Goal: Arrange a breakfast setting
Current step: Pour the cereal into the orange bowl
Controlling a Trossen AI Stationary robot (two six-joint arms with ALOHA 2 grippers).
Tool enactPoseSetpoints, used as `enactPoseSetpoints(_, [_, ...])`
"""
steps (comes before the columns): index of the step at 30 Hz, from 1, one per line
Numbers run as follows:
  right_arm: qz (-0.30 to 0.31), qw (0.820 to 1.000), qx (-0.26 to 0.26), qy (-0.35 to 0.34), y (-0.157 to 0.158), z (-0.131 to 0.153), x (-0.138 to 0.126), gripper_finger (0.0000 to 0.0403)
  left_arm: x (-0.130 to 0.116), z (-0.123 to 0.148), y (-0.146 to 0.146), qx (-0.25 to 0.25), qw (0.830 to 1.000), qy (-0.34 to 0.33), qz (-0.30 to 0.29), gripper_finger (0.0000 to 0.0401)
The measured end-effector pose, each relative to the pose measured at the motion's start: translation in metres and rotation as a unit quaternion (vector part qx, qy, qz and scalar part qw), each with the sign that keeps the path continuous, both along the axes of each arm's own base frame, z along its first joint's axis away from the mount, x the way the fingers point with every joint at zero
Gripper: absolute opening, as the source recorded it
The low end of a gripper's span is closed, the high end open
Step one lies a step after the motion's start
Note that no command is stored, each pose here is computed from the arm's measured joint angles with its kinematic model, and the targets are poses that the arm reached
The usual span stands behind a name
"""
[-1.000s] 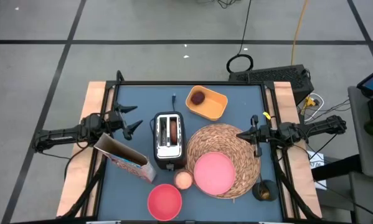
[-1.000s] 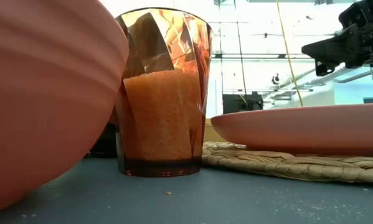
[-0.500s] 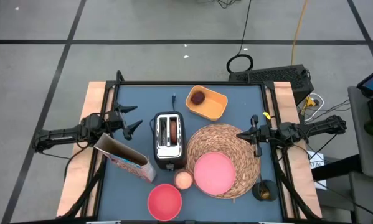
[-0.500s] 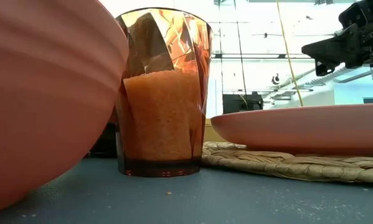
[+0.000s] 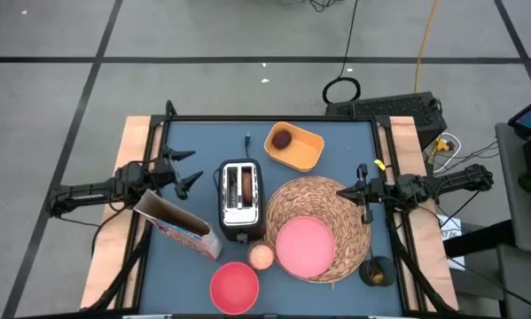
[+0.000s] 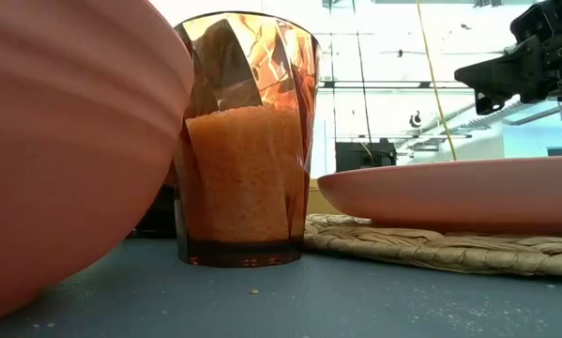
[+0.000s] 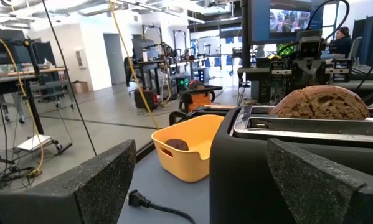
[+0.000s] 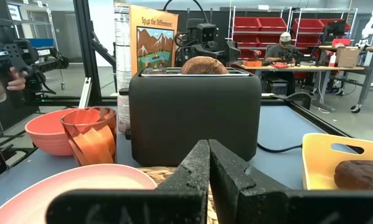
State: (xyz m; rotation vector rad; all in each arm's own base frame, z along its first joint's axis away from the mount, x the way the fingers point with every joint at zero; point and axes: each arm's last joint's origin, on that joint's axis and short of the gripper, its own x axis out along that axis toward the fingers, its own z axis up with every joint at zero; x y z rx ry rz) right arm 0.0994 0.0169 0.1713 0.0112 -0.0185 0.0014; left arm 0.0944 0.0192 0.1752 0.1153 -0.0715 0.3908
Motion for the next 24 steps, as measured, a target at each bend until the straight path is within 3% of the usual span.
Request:
enactPoseSetpoints(19, [0.000,1.000,0.000,0.000,0.000,0.000,0.000,0.0000,-0.009,0.030,0.001,0.050,0.987,-0.141,0.053,0.0363])
enactPoseSetpoints(24, [0.000,1.000,0.000,0.000,0.000,0.000,0.000,0.0000,-0.015,0.049,0.001,0.068,0.982,-0.163,0.059,0.0363])
